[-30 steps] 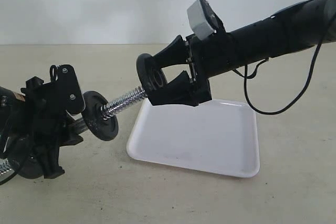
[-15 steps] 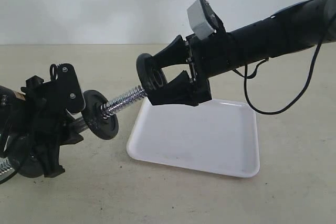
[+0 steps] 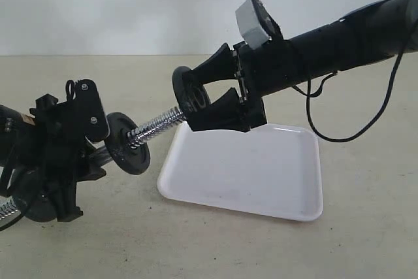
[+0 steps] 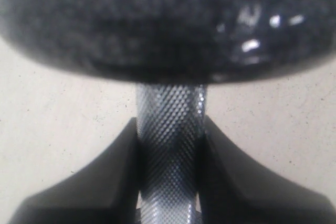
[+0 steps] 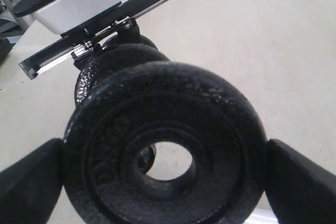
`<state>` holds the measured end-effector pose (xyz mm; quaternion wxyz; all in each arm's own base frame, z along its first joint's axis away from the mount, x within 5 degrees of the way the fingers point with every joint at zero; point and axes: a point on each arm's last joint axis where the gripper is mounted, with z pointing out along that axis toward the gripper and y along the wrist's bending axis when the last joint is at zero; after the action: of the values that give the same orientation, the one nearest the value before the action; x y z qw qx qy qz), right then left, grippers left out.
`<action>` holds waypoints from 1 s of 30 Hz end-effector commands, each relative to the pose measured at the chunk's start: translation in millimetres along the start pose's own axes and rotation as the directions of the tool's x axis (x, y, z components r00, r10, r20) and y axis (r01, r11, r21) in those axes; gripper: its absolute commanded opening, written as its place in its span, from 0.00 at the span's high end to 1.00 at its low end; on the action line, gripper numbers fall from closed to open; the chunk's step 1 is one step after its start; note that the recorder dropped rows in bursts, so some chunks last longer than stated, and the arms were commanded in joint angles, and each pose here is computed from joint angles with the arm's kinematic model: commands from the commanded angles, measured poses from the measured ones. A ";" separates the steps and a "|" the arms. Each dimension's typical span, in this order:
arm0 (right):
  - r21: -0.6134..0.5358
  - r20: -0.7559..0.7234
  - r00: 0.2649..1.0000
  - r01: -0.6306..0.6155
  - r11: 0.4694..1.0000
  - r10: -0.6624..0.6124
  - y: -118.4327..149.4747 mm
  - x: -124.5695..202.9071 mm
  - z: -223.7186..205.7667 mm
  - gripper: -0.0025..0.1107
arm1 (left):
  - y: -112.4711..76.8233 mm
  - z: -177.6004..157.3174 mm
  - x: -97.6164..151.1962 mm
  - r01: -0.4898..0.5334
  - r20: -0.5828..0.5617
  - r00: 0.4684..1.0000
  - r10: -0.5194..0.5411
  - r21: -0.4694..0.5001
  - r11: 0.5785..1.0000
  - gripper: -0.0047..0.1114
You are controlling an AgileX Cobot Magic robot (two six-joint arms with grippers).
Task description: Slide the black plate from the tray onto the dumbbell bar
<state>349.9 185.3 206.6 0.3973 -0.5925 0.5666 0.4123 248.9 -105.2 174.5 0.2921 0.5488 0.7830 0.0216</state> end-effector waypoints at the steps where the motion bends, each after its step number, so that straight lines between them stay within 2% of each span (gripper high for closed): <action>1: 0.006 0.080 0.997 0.008 1.000 -0.008 2.3 -17.1 -3.0 0.98 | 28.6 -23.2 -28.6 0.007 0.156 0.987 0.035 -0.264 0.964 0.92; 14: 0.029 0.120 0.993 -0.009 1.000 0.005 0.1 -20.7 -3.4 0.98 | 28.6 -23.2 -28.6 0.007 0.156 0.987 0.035 -0.264 0.964 0.92; 30: -0.018 0.037 0.999 -0.003 1.000 0.004 4.3 -13.0 -3.3 0.98 | 28.5 -23.2 -28.6 0.007 0.156 0.987 0.035 -0.262 0.965 0.92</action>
<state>348.3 183.2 207.2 0.3859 -0.5957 0.5702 0.4136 245.8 -107.1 173.3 0.2801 0.5574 0.7815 0.0136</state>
